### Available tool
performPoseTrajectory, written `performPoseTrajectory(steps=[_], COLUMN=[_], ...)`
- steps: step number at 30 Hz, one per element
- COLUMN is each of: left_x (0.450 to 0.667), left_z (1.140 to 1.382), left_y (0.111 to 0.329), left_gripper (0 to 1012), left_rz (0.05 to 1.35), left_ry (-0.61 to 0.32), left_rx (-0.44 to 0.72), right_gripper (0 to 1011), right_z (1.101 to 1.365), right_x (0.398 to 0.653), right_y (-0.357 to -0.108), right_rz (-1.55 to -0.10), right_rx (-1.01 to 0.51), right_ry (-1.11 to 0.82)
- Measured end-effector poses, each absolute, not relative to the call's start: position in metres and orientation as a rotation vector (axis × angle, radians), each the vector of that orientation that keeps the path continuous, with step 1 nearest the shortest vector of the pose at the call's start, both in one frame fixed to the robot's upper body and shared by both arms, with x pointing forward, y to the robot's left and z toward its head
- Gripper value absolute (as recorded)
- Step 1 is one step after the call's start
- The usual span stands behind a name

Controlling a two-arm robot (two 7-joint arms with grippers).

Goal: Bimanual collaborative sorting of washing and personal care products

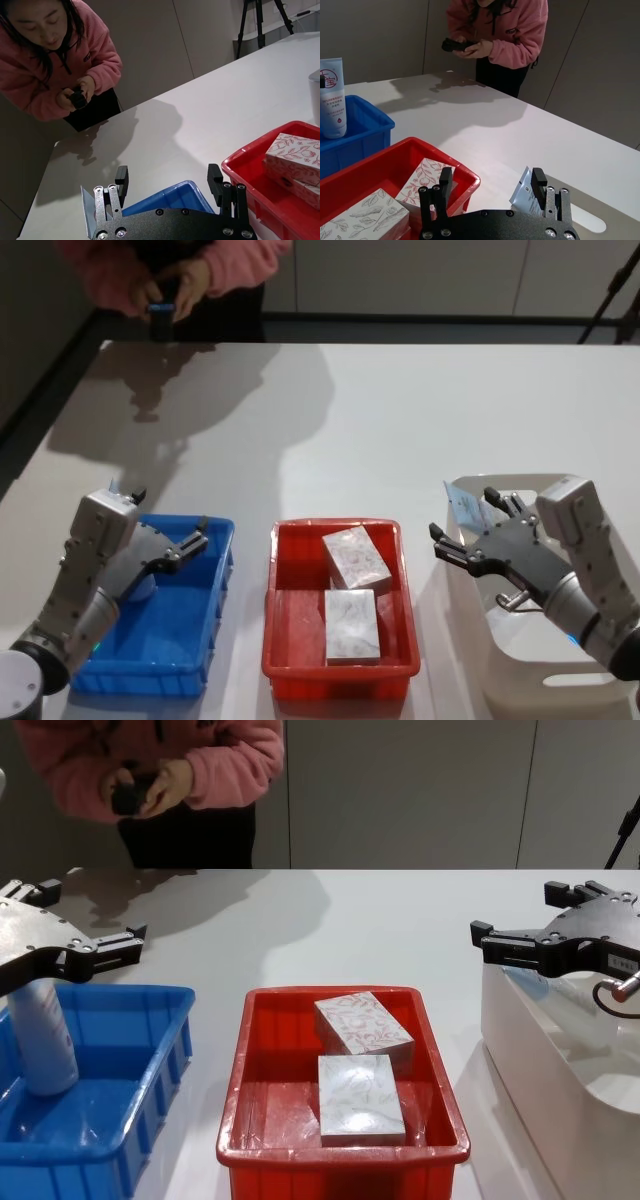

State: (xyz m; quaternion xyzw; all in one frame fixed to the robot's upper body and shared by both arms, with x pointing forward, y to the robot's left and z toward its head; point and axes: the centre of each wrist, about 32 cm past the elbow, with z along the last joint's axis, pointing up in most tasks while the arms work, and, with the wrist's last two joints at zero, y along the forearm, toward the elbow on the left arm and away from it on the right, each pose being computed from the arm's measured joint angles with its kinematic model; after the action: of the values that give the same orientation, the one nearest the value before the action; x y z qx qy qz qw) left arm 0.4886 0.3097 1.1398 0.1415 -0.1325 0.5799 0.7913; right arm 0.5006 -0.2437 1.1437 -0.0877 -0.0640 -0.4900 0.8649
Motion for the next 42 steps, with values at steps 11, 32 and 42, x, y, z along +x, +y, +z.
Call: performPoseTrajectory(steps=[11,32,42], left_x=[0.489,0.489,0.489], left_z=[1.14,1.14,1.14], left_y=[0.31,0.31,0.31], left_gripper=[1002,1002,1002], left_rz=[1.248,1.248,1.248], left_ry=[-0.285,-0.285,-0.285], left_rx=[0.304,0.304,0.304], right_gripper=[1001,1001,1001], right_z=[1.142,1.143,1.141], right_x=[0.508,0.519,0.522], right_y=[-0.234,-0.212,-0.205], right_rz=[-1.0,-0.999,-0.988], right_rx=[-0.187,-0.202,-0.214], right_ry=[-0.103,-0.025,-0.003])
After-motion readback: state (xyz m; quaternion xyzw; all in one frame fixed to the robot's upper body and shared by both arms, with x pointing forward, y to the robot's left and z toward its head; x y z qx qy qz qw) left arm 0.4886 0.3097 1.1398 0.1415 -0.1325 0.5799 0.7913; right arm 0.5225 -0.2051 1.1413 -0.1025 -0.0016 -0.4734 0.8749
